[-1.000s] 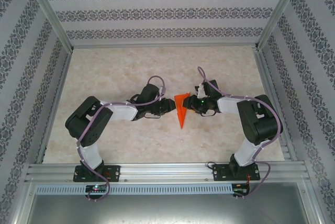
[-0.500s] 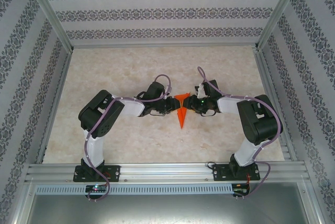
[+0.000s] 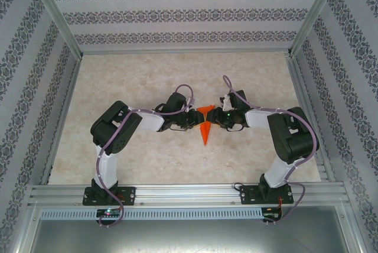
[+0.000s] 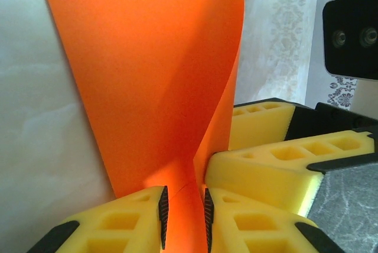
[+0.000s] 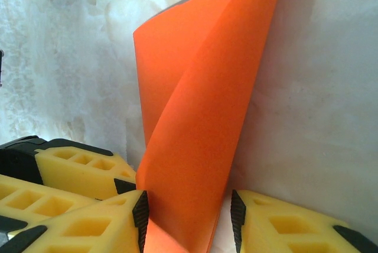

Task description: Fold a paper plane with a square sheet of paper (fold left side to right side)

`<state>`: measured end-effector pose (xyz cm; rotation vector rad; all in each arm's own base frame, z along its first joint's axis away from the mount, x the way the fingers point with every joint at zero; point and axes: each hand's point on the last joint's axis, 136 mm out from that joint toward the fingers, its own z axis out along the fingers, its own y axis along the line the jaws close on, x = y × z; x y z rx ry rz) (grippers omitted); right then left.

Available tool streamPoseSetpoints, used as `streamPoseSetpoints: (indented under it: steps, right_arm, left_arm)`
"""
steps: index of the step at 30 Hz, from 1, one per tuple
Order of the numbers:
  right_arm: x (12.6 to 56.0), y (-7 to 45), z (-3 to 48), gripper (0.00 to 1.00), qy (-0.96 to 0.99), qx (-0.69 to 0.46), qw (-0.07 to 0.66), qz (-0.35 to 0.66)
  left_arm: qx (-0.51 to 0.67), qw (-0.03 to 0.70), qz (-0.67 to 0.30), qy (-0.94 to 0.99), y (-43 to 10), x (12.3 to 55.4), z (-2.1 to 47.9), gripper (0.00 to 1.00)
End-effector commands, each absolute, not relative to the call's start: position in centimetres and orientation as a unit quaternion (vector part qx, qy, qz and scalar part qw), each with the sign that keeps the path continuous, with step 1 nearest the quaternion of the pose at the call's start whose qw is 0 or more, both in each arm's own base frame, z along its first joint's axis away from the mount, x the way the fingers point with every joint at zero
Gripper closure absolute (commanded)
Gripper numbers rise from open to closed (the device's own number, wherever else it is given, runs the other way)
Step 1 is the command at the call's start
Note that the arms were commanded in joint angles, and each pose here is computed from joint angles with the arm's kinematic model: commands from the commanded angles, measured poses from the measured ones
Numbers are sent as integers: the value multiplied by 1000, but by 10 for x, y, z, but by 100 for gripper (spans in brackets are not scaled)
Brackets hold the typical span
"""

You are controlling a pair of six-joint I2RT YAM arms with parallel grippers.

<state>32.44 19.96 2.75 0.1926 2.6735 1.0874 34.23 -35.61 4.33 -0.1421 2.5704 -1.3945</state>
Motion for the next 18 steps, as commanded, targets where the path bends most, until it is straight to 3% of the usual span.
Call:
streamPoseSetpoints:
  steps: [1, 18]
  right_arm:
    - [308, 193, 2, 57, 935, 73, 89, 336]
    - [309, 194, 3, 59, 934, 72, 89, 339]
  left_arm:
    - [-40, 129, -500, 856, -362, 352, 63, 73]
    - [-38, 120, -512, 850, -370, 348, 63, 74]
